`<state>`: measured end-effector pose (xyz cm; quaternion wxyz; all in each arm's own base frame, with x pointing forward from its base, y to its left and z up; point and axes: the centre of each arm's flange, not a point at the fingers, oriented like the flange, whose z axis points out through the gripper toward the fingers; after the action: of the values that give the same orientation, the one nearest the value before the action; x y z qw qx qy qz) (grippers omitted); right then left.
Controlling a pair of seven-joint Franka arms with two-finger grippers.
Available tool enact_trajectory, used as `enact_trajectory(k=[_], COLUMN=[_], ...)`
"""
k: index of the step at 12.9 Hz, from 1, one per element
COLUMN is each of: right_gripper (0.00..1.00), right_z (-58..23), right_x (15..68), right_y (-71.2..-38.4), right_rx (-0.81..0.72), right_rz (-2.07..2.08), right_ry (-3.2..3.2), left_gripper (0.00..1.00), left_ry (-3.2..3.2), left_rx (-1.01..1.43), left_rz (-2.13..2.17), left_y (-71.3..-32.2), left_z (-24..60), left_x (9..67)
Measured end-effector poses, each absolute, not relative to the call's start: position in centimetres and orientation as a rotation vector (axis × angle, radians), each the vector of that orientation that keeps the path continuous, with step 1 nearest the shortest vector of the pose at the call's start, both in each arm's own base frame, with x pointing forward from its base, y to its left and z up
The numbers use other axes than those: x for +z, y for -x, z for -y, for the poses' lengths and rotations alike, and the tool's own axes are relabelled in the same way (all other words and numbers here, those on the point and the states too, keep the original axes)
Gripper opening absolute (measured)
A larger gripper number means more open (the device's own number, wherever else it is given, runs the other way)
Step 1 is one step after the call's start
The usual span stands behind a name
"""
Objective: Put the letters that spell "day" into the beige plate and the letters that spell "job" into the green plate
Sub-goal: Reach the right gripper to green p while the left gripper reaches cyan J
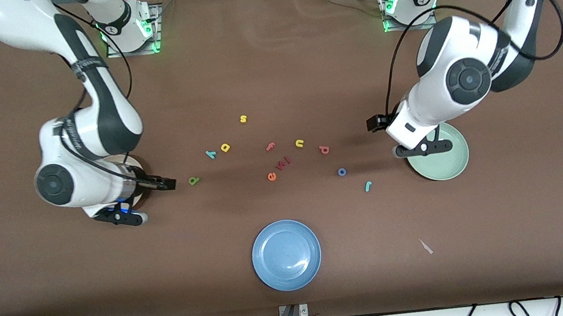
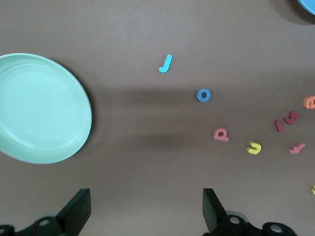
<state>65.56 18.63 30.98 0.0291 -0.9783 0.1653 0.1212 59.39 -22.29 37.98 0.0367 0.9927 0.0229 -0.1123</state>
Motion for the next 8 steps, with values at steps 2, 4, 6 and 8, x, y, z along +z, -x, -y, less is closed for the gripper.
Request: enact_trajectory(k=[2, 4, 6, 8], right_gripper=[1.00, 1.00, 1.00, 1.00], right_z=[-21.5, -23.5, -23.9, -23.6], right_x=[29.1, 27.6, 26.4, 25.0], right_y=[-65.1, -64.8, -64.8, -64.4], right_rx=[0.361, 0.330, 0.296, 0.259], right_rz=[-0.694, -0.842, -0.959, -1.030], right_ry=[3.012, 2.998, 2.965, 2.936], left_gripper=[1.00, 1.00, 1.00, 1.00], left_ry=[-3.031, -3.014, -3.015, -3.020], left_rx=[-0.371, -0.363, -0.317, -0.290], left_rz=[-0.079, -0.062, 0.047, 0.135], left_y=[-60.6, -62.1, -63.3, -63.8], left_z=[22.4, 22.6, 22.6, 22.8], left_x=[35.6, 33.3, 30.8, 28.4])
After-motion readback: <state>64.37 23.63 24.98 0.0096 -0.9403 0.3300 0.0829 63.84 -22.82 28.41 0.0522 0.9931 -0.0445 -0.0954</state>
